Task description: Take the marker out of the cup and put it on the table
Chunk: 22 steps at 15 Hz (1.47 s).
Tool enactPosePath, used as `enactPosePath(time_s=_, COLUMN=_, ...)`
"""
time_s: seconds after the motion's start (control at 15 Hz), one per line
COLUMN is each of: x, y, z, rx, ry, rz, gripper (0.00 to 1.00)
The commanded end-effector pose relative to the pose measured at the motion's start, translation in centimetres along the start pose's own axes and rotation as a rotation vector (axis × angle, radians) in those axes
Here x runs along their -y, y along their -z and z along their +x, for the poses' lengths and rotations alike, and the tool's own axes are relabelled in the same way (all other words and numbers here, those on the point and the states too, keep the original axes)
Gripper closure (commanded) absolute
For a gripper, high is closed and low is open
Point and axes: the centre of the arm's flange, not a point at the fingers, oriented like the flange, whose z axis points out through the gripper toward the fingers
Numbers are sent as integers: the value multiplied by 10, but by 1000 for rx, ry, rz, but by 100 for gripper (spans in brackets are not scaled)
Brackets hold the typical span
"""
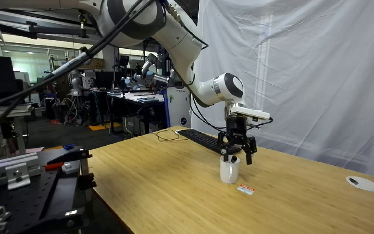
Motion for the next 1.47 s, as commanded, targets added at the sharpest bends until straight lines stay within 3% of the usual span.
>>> enactPosePath(time_s=0.0, x=-15, y=5, z=3, rx=26, ry=14, rz=8, gripper=26)
enactPosePath(time_s=0.73, x=-15, y=6, z=5, rx=50, ry=-23, rz=12, gripper=100)
enactPosePath(time_s=0.87, x=-13, y=8, z=3, rx=64, ry=-40, rz=21, gripper=95)
enactPosePath(time_s=1.4, x=-1, y=23, z=0, rx=118, ry=-108, rz=73, gripper=95)
